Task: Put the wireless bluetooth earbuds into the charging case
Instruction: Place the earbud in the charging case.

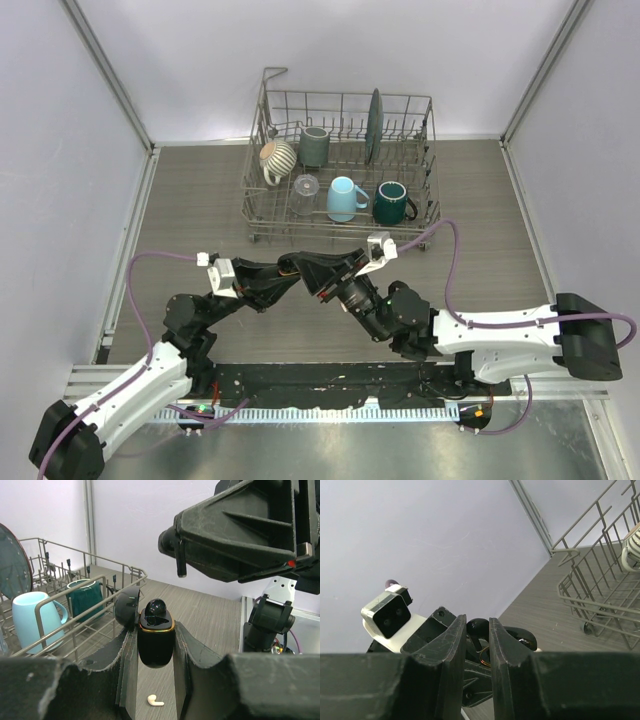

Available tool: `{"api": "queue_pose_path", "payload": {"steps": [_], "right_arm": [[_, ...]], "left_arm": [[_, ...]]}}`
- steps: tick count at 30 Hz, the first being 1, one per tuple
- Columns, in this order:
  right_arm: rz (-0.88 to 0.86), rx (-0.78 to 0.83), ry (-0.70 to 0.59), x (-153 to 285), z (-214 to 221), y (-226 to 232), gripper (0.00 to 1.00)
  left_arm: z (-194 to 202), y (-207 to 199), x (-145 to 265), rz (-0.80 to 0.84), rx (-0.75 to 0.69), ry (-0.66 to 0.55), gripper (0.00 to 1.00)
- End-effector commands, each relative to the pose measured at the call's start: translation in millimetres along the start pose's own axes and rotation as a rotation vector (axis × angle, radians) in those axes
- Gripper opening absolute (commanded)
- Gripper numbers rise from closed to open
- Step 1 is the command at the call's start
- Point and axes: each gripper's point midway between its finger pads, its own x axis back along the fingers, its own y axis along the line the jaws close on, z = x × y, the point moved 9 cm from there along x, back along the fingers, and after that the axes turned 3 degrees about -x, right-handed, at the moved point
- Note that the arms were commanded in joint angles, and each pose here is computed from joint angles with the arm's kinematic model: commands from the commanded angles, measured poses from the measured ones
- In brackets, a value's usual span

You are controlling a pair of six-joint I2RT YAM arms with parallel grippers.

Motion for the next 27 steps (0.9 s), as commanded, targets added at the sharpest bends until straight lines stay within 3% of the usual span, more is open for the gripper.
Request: {"api": "queue_pose_path", "payload": {"steps": [1, 27], "right_arm": [[-0.025, -0.053, -0.021, -7.6, -10.3, 15.6, 0.01], [0.04, 0.014, 0.075, -15.7, 15.0, 9.4, 0.01]], "left_arm": [[-24.5, -2.1, -8.3, 0.033, -0.074, -0.09, 0.0], [-30.9, -5.4, -10.3, 0.046, -0.069, -0.108, 0.0]]}}
